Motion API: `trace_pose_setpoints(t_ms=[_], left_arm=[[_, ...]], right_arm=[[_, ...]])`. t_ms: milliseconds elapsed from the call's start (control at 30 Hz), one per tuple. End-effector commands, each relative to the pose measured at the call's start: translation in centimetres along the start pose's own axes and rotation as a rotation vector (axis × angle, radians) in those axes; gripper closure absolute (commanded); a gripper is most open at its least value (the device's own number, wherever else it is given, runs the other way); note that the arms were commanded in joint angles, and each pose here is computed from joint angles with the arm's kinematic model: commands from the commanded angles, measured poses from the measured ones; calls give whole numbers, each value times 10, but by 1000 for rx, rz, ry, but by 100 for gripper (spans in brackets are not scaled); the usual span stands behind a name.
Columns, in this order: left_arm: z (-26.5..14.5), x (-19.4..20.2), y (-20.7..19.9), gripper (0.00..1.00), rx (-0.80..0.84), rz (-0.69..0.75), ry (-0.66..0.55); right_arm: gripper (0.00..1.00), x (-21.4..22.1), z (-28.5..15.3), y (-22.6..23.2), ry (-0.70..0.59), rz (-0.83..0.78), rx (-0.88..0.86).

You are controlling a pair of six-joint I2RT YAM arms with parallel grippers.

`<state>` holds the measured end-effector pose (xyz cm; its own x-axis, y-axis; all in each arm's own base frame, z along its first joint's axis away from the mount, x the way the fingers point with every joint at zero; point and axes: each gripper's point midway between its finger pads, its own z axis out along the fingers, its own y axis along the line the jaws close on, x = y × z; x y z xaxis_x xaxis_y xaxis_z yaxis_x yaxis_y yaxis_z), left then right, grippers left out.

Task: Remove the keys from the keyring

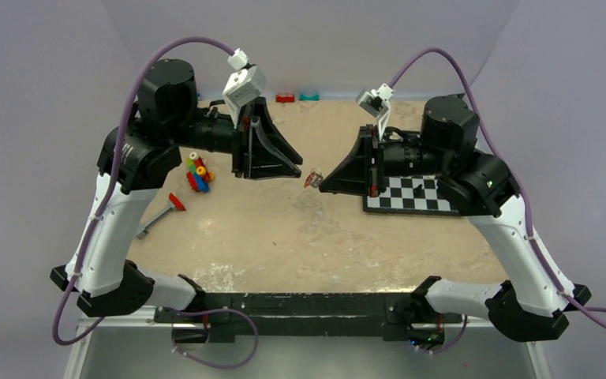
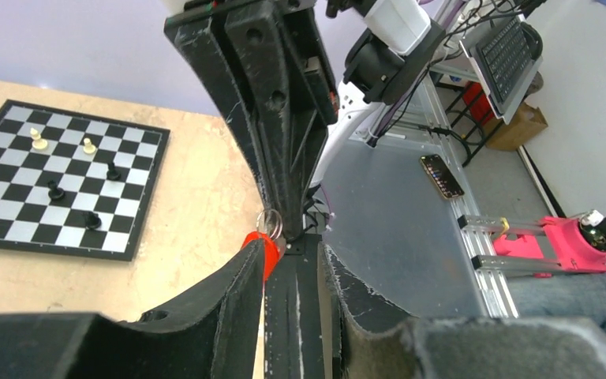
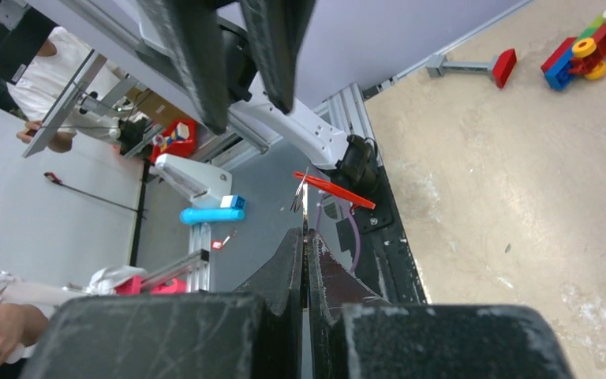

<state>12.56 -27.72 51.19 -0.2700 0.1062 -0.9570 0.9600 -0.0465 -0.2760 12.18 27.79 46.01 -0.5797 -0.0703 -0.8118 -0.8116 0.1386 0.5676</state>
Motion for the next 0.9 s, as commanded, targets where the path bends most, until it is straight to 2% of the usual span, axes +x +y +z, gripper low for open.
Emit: trace_pose_setpoints(t_ms=[0, 867], left_arm=[[3, -1, 1, 65, 33, 0, -12], [18, 13, 29, 68, 12, -72, 8]], right_arm=[[100, -4, -1, 8, 14, -63, -34], [100, -9, 6, 3, 5, -32, -33]])
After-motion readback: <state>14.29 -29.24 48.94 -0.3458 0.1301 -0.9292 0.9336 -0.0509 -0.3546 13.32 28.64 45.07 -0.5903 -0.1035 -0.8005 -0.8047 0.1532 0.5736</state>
